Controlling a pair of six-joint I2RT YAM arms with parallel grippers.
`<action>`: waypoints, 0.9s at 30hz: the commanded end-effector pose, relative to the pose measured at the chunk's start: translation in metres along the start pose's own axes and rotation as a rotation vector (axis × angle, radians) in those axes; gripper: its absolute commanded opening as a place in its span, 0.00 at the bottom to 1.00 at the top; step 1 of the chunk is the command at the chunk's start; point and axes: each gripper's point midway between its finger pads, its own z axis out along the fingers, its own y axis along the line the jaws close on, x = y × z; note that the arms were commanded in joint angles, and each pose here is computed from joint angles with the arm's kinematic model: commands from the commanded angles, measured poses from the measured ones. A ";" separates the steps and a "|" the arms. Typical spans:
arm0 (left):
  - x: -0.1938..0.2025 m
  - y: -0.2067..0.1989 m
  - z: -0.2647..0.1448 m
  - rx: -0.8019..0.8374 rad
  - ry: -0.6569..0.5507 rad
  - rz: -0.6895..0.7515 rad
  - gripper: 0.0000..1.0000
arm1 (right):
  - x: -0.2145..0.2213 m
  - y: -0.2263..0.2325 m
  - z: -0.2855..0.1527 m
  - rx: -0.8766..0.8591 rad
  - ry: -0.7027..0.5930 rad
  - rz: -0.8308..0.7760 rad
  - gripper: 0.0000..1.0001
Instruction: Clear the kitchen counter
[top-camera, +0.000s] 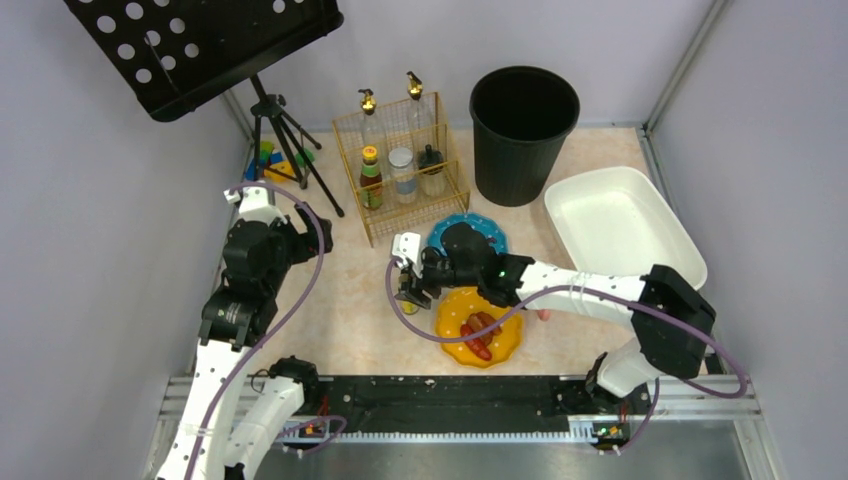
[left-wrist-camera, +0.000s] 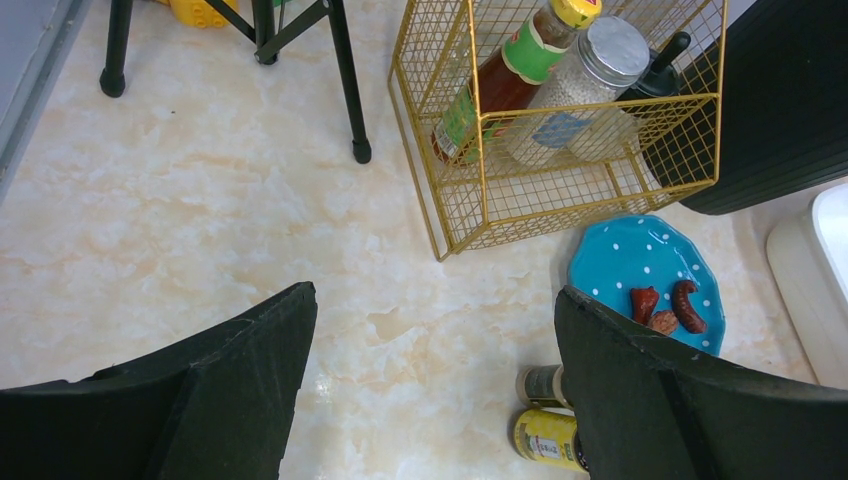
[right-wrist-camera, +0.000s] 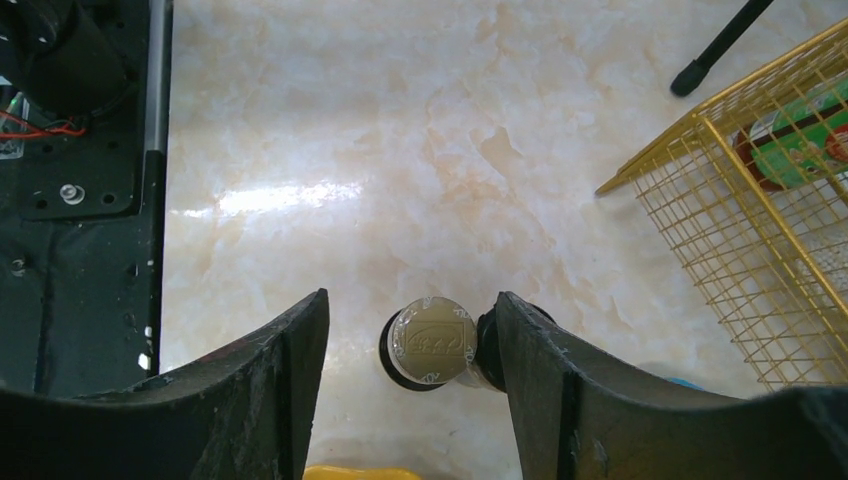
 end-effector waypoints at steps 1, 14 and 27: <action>-0.010 -0.003 0.000 0.014 -0.038 -0.004 0.93 | -0.007 -0.004 0.006 0.011 -0.031 -0.017 0.60; -0.009 -0.003 0.002 0.014 -0.029 -0.005 0.93 | 0.004 -0.004 0.012 0.015 -0.012 0.008 0.43; -0.008 -0.003 0.002 0.013 -0.028 -0.004 0.93 | 0.011 -0.003 0.015 0.012 0.011 0.025 0.40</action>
